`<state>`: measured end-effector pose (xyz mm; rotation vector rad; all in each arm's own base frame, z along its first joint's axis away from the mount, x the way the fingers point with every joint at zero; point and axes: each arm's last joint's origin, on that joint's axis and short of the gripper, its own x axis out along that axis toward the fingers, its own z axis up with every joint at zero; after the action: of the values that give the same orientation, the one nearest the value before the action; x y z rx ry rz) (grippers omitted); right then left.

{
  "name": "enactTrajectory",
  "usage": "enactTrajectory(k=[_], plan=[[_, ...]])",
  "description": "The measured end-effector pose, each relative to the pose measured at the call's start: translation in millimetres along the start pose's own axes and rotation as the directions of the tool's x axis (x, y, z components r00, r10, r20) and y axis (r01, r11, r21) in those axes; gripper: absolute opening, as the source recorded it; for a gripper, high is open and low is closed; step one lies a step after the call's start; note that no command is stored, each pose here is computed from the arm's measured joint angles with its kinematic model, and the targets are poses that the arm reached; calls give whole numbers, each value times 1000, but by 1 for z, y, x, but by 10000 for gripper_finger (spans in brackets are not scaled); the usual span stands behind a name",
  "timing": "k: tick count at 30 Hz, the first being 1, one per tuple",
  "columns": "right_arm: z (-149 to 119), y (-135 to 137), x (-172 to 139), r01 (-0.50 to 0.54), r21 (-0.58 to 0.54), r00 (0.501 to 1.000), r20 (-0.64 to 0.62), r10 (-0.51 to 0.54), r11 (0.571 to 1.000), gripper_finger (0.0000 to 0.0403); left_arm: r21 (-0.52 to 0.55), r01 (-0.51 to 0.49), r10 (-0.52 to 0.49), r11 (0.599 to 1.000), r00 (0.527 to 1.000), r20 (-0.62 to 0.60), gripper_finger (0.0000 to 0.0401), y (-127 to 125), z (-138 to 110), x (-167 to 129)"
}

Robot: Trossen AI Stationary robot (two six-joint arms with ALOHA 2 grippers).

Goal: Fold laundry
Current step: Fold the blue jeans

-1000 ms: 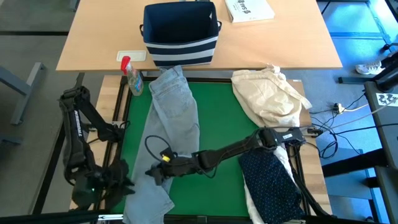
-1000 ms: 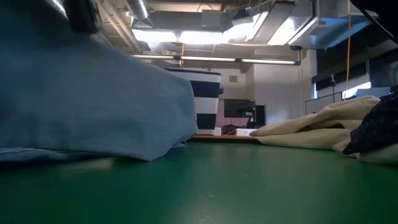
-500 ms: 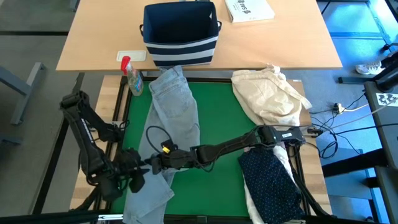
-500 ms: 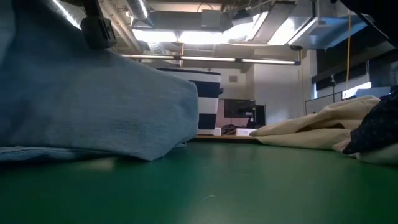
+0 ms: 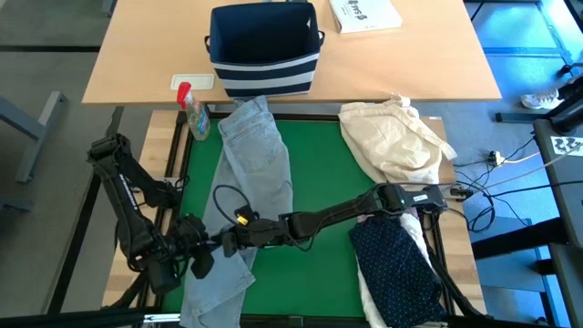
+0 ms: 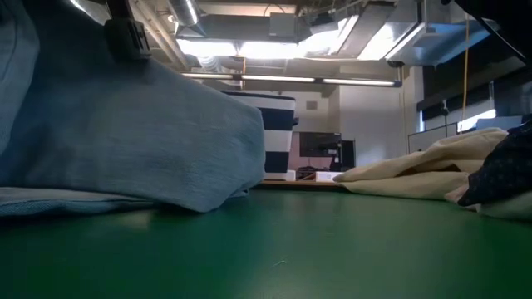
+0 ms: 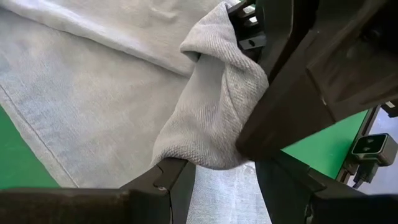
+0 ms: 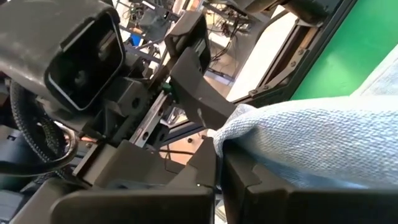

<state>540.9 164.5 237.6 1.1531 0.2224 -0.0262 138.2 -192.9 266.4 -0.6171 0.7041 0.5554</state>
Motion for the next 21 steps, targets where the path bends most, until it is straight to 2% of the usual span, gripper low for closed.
enactTrajectory(k=[4, 9, 13, 21], plan=[[0, 0, 0, -7, -3, 1000, -12, 7, 1000, 5, -8, -2, 2, 1000, 1000, 4, 158, -1, 2, 2], [-2, 1, 0, -21, -2, 999, -42, 21, 1000, 5, 34, 36, -36, 999, 999, 9, 158, -5, 1, 1], [0, 5, 0, -75, 7, 996, -55, 75, 997, 5, 42, 48, -51, 998, 997, 64, 158, -5, 2, 1], [1, 7, 0, -99, 12, 993, -60, 100, 995, 5, 97, 67, -80, 993, 989, 129, 146, -6, 3, -1]])
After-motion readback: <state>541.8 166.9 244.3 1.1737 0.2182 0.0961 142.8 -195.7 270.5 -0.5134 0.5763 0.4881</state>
